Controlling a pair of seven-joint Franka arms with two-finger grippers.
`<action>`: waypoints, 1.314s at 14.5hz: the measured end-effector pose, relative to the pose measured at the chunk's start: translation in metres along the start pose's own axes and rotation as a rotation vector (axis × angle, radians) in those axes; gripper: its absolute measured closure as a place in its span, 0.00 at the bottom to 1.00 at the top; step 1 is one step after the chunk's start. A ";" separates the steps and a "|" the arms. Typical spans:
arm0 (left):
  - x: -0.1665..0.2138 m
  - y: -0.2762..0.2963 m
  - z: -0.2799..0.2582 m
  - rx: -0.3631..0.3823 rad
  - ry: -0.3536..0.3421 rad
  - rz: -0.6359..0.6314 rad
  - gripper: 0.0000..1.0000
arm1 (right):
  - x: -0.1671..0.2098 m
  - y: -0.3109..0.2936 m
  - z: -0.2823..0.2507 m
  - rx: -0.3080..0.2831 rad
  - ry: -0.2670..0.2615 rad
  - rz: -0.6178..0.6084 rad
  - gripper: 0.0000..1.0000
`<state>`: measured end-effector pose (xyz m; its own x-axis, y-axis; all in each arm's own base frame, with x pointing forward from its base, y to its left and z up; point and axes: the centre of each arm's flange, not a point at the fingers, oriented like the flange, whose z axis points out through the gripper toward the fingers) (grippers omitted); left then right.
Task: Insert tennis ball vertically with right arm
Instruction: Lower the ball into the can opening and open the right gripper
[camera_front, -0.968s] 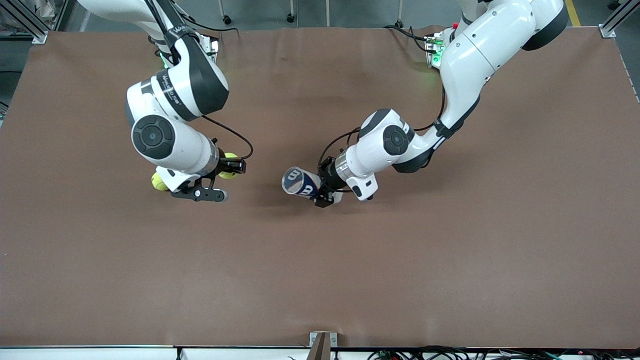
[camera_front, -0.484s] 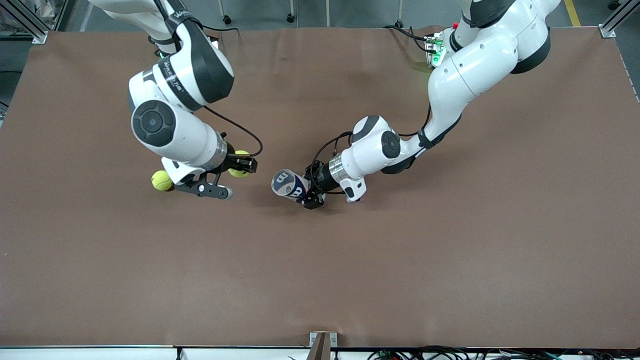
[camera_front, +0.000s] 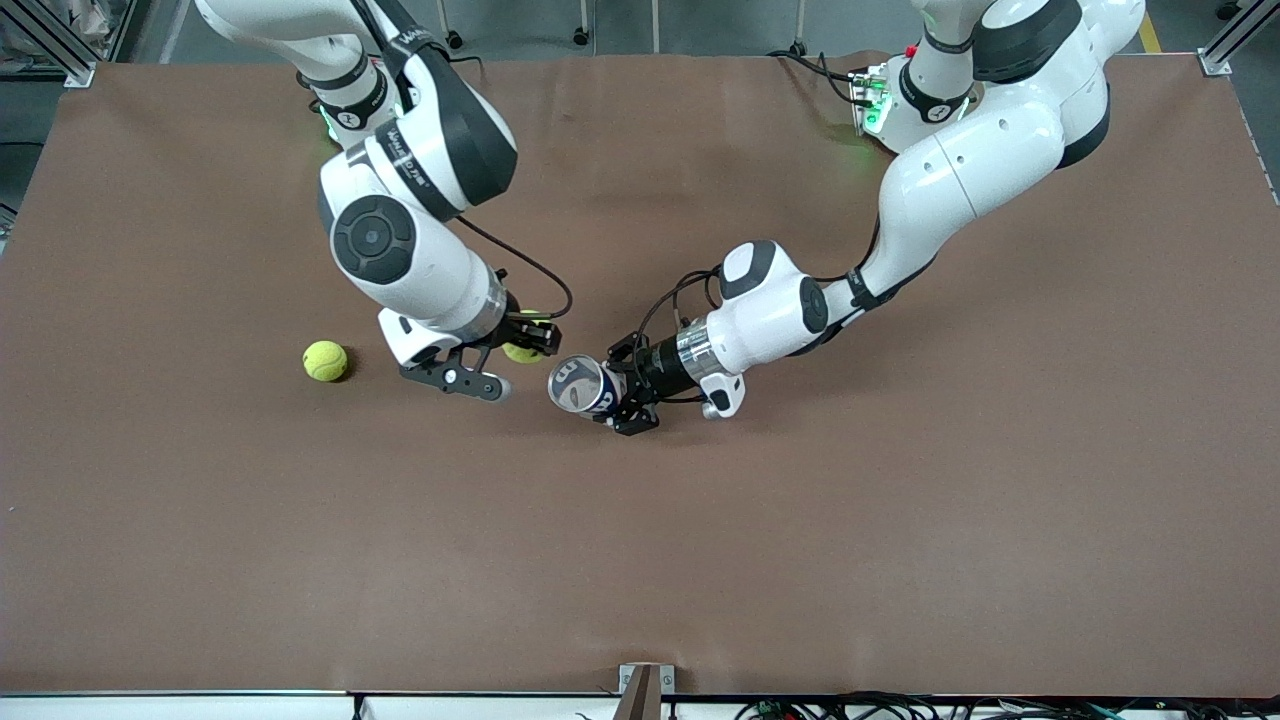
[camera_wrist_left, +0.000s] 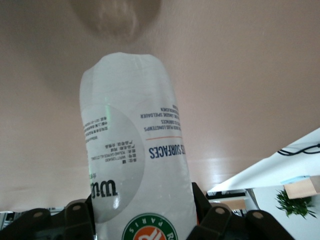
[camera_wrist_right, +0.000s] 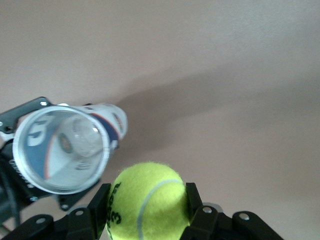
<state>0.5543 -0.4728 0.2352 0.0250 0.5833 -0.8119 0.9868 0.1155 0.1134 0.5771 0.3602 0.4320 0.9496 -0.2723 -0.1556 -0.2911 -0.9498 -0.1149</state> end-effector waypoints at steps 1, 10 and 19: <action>0.000 -0.004 0.004 -0.010 -0.012 -0.006 0.32 | -0.001 -0.007 -0.003 0.008 0.007 0.002 0.35; -0.007 -0.032 0.035 -0.055 -0.071 -0.005 0.32 | 0.009 -0.010 -0.016 0.028 0.029 0.010 0.35; -0.002 -0.045 0.046 -0.070 -0.084 0.005 0.32 | 0.021 -0.008 -0.001 0.030 0.038 0.024 0.35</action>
<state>0.5171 -0.5163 0.2058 0.0457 0.5144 -0.8563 0.9732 0.1705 0.1544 0.5992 0.3623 0.4305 0.9458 -0.3012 -0.1217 -0.3169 -0.9379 -0.1414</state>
